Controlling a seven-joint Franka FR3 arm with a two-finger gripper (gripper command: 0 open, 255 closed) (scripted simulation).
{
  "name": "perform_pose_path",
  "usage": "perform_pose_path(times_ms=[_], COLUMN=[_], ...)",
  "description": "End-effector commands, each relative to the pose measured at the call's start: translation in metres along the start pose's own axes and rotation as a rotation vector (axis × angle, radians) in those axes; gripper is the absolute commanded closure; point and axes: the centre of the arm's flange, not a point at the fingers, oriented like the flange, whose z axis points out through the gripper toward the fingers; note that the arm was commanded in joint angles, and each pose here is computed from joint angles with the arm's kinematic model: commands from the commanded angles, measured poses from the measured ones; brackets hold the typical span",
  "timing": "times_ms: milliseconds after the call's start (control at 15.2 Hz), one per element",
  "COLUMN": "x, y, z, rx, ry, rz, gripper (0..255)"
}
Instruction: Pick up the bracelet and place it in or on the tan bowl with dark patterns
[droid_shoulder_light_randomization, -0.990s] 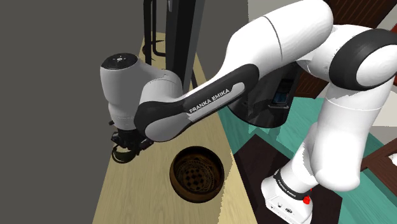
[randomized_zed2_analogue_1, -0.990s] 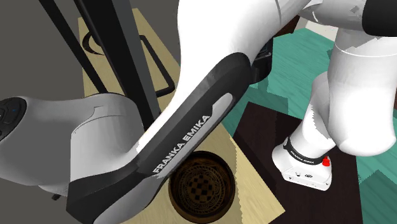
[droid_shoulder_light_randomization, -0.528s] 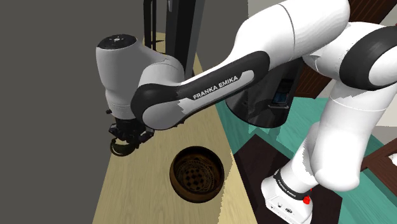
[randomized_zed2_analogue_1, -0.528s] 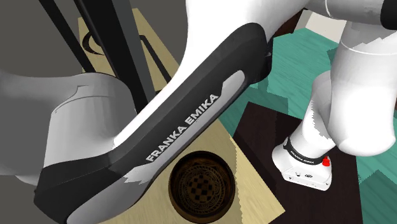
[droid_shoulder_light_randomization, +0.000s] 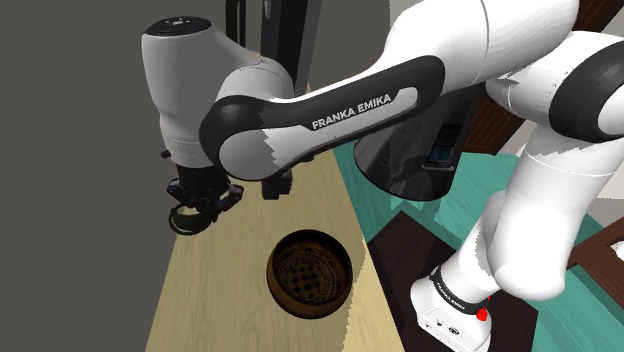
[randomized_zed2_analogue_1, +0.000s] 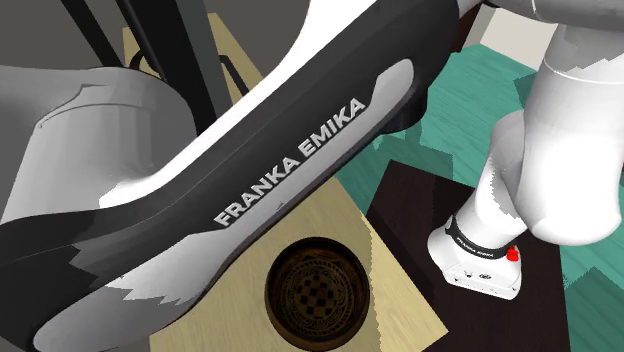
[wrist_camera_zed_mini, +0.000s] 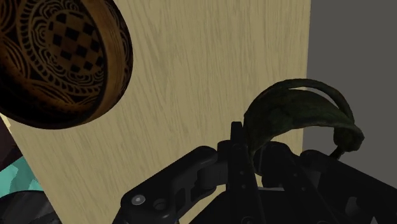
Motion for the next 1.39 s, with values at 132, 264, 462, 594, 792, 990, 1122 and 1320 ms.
perform_pose_path(times_ms=[132, 264, 462, 594, 792, 990, 1122, 1320], x=[0.0, -0.005, -0.013, -0.018, -0.026, -0.034, -0.039, -0.047], y=[0.0, 0.026, 0.065, 0.091, 0.13, 0.168, 0.194, 0.233], z=[-0.018, -0.017, -0.016, -0.015, -0.014, -0.013, -0.013, -0.012], rx=[0.0, 0.0, 0.0, 0.0, 0.0, 0.0, 0.0, 0.0], ry=[0.0, 0.0, 0.0, 0.0, 0.0, 0.0, 0.0, 0.0], rz=[0.0, 0.0, 0.0, 0.0, 0.0, 0.0, 0.0, 0.0], gripper=[255, 255, 255, 255, 255, 255, 255, 255])
